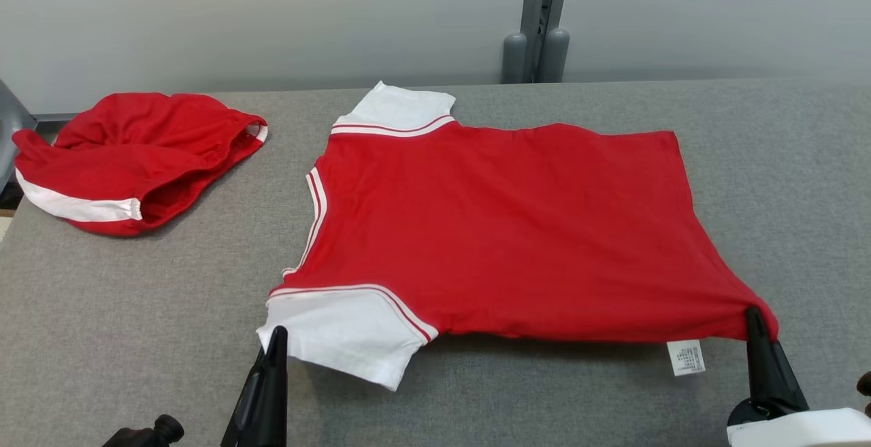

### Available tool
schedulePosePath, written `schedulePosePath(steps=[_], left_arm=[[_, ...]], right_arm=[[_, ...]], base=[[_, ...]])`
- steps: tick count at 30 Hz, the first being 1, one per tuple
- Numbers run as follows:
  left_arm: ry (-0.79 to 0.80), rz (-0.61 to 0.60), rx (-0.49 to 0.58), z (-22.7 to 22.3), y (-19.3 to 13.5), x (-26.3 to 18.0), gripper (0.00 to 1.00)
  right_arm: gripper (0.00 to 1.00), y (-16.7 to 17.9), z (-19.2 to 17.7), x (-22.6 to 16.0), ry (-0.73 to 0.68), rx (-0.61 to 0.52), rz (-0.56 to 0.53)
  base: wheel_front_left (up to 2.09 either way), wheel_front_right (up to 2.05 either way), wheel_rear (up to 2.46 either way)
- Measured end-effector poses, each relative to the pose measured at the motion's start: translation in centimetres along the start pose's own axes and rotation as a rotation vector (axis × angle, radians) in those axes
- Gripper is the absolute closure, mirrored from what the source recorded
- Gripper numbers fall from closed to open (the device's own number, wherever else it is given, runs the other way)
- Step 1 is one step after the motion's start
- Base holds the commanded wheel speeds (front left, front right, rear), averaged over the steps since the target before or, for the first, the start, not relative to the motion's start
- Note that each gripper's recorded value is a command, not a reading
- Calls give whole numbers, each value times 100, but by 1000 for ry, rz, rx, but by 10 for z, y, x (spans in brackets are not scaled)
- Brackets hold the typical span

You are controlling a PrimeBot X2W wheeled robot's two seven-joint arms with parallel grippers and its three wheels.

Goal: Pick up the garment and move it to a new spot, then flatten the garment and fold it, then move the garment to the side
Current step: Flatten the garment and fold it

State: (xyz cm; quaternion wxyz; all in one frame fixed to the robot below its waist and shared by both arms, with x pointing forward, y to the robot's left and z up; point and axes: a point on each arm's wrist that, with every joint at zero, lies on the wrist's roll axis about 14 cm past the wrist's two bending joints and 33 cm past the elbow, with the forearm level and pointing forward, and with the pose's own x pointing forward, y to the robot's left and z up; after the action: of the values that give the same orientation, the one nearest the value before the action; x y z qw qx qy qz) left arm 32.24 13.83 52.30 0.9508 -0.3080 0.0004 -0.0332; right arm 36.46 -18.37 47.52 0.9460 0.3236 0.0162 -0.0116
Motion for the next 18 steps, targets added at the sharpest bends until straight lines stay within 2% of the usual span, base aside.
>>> schedulePosePath(steps=[10, 18], left_arm=[[82, 58, 6, -25, 22, 7, 100], [108, 48, 15, -36, 24, 21, 100]], right_arm=[[100, -21, -31, -1, 88, 9, -74], [100, -28, -44, 2, 118, 29, -103]], base=[[0, 0, 0], [0, 0, 0]])
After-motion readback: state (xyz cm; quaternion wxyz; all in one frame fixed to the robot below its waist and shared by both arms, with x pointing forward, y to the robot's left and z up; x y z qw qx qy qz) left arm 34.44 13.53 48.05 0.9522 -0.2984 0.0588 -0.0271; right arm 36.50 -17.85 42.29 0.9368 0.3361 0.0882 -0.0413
